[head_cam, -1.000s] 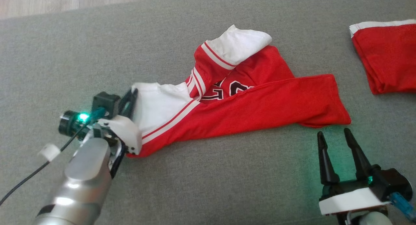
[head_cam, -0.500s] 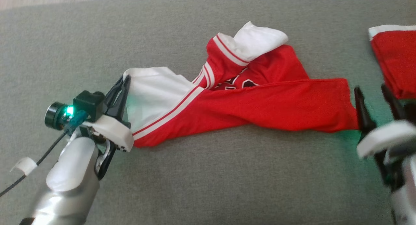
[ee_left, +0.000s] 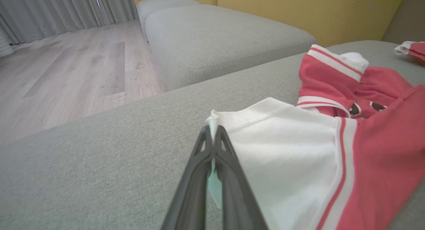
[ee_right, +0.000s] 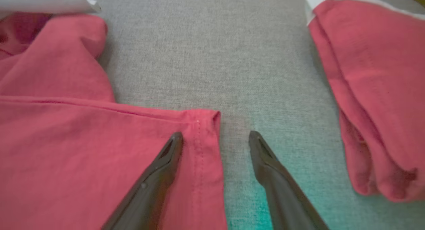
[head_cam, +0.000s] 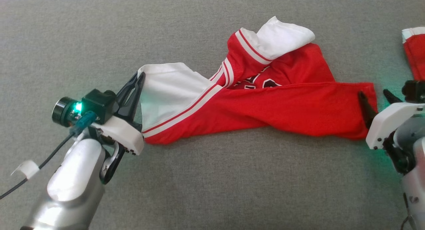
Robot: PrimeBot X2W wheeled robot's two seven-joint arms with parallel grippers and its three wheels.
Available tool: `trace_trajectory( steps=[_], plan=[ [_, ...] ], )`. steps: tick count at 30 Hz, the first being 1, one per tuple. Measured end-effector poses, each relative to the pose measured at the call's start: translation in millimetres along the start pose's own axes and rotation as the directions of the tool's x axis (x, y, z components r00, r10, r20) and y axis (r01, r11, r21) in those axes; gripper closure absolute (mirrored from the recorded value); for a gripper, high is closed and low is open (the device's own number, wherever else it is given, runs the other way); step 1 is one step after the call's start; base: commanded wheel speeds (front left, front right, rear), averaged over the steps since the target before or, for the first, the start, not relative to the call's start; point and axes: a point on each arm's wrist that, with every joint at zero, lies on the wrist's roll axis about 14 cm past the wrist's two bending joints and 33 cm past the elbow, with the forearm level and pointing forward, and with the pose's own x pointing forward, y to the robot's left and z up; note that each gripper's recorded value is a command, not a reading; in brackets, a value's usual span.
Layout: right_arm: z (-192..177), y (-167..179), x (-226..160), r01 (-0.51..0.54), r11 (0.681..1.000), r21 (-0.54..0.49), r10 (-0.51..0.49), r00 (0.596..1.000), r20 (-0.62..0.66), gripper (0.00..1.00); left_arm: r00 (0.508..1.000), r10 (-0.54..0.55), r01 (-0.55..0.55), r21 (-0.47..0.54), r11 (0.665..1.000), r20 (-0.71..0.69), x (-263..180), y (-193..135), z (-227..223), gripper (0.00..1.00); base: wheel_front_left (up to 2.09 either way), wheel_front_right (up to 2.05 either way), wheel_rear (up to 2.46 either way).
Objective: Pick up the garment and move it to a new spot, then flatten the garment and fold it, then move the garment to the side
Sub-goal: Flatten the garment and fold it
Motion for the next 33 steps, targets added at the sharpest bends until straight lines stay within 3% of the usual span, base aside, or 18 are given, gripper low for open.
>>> trace_trajectory(
  steps=[7,8,10,13,14,19,24,28,29,33],
  plan=[
    [1,7,6,-0.02,0.999,-0.028,0.02,1.0,-0.019,0.0,1.0,-0.002,0.002,0.011,1.0,0.011,-4,1,5,1.0,0.0,0.0,0.0],
    [1,7,8,-0.023,0.999,-0.04,0.022,0.999,-0.025,0.07,1.0,-0.002,0.002,0.014,1.0,0.013,-4,1,6,1.0,0.0,0.0,0.0],
    [0,8,9,-0.027,0.998,-0.057,0.025,0.999,-0.031,0.42,1.0,-0.002,0.001,0.016,1.0,0.01,-5,2,5,1.0,0.0,0.0,0.0],
    [2,9,11,-0.031,0.996,-0.085,0.028,0.999,-0.031,0.69,1.0,-0.001,0.001,0.01,1.0,0.005,-6,2,5,1.0,0.0,0.0,0.0],
    [3,9,11,-0.031,0.996,-0.089,0.028,0.999,-0.031,1.0,1.0,-0.002,0.002,0.01,1.0,0.005,-7,2,5,1.0,0.0,0.0,0.0],
    [7,10,9,-0.037,0.993,-0.114,0.037,0.999,-0.003,1.0,1.0,-0.002,0.002,0.014,1.0,0.025,-9,1,9,1.0,0.0,0.0,0.0],
    [50,1,-5,0.008,0.993,-0.119,0.018,0.977,0.215,1.0,0.986,0.005,-0.013,0.044,0.999,0.165,-17,2,41,1.0,0.0,0.0,0.0],
    [115,-7,-36,0.044,0.995,-0.089,0.002,0.885,0.465,1.0,0.96,-0.003,-0.027,0.103,0.994,0.28,-27,5,78,1.0,0.0,0.0,0.0],
    [115,-7,-36,0.044,0.995,-0.089,0.002,0.885,0.465,1.0,0.96,-0.003,-0.027,0.103,0.994,0.28,-27,5,78,1.0,0.0,0.0,0.0],
    [177,-13,-85,0.058,0.997,-0.049,-0.009,0.737,0.676,1.0,0.921,-0.021,-0.054,0.183,0.982,0.388,-42,10,127,1.0,0.0,0.0,0.0]
  ],
)
